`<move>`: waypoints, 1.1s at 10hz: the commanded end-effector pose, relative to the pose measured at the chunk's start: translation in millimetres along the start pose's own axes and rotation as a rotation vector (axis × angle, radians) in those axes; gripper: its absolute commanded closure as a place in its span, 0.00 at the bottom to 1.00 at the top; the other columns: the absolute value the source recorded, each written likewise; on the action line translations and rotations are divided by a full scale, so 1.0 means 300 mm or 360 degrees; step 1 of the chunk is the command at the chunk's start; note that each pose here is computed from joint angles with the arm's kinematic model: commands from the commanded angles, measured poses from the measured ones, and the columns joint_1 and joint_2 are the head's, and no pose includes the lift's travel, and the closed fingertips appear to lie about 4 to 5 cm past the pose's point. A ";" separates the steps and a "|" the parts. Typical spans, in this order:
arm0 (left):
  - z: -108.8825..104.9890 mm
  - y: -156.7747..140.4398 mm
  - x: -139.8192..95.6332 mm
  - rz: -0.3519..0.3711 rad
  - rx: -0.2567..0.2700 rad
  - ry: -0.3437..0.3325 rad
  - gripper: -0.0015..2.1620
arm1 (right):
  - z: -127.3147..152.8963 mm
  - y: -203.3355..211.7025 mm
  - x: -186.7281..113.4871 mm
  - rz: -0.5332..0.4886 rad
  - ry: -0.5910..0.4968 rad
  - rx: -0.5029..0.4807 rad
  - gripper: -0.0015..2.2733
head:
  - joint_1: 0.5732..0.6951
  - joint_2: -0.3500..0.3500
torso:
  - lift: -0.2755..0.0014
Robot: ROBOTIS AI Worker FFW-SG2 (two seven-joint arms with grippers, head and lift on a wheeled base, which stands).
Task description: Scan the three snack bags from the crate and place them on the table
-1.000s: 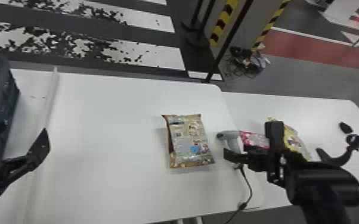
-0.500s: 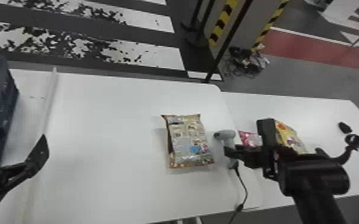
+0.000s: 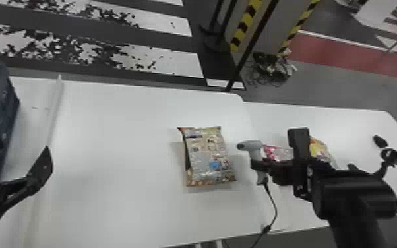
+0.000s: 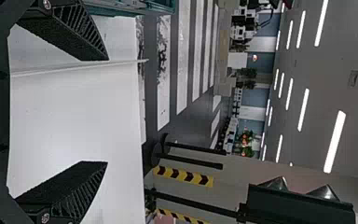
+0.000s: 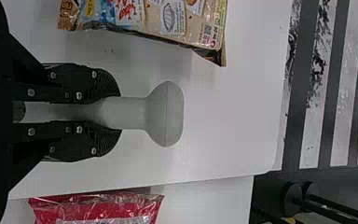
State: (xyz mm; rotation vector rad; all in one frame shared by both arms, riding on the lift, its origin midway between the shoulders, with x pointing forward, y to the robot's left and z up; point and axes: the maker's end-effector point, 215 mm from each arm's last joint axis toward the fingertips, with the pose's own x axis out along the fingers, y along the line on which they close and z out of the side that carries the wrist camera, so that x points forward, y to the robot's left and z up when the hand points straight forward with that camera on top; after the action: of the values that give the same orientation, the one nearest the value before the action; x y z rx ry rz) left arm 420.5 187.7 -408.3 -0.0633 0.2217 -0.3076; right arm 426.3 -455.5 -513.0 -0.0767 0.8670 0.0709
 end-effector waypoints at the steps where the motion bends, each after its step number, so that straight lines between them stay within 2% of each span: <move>1: 0.013 -0.005 -0.001 -0.0006 -0.0016 -0.0014 0.04 | 0.027 0.085 -0.092 0.0023 -0.0030 0.0012 0.99 | 1.00 0.01 | 0.77; 3: 0.034 -0.011 -0.005 -0.0009 -0.0021 -0.0031 0.04 | 0.058 0.230 -0.198 0.0085 -0.0072 0.0017 0.99 | 1.00 0.05 | 0.77; 5: 0.036 -0.006 -0.014 0.0012 -0.0024 -0.0031 0.04 | 0.078 0.395 -0.253 0.0194 -0.0086 -0.0014 0.99 | 1.00 0.11 | 0.77; 8: 0.047 -0.004 -0.009 0.0014 -0.0025 -0.0042 0.04 | 0.084 0.584 -0.243 0.0324 -0.0069 -0.0087 0.99 | 1.00 0.24 | 0.77; 11: 0.042 -0.004 0.001 0.0014 -0.0032 -0.0039 0.04 | 0.093 0.632 -0.163 0.0322 -0.0027 -0.0148 0.99 | 1.00 0.32 | 0.77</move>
State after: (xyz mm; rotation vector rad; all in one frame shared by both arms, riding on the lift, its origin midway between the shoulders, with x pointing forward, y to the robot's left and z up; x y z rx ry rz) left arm 422.9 187.0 -395.2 -0.0849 0.1998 -0.2954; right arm 394.7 -267.5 -460.1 -0.0706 0.8451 0.2987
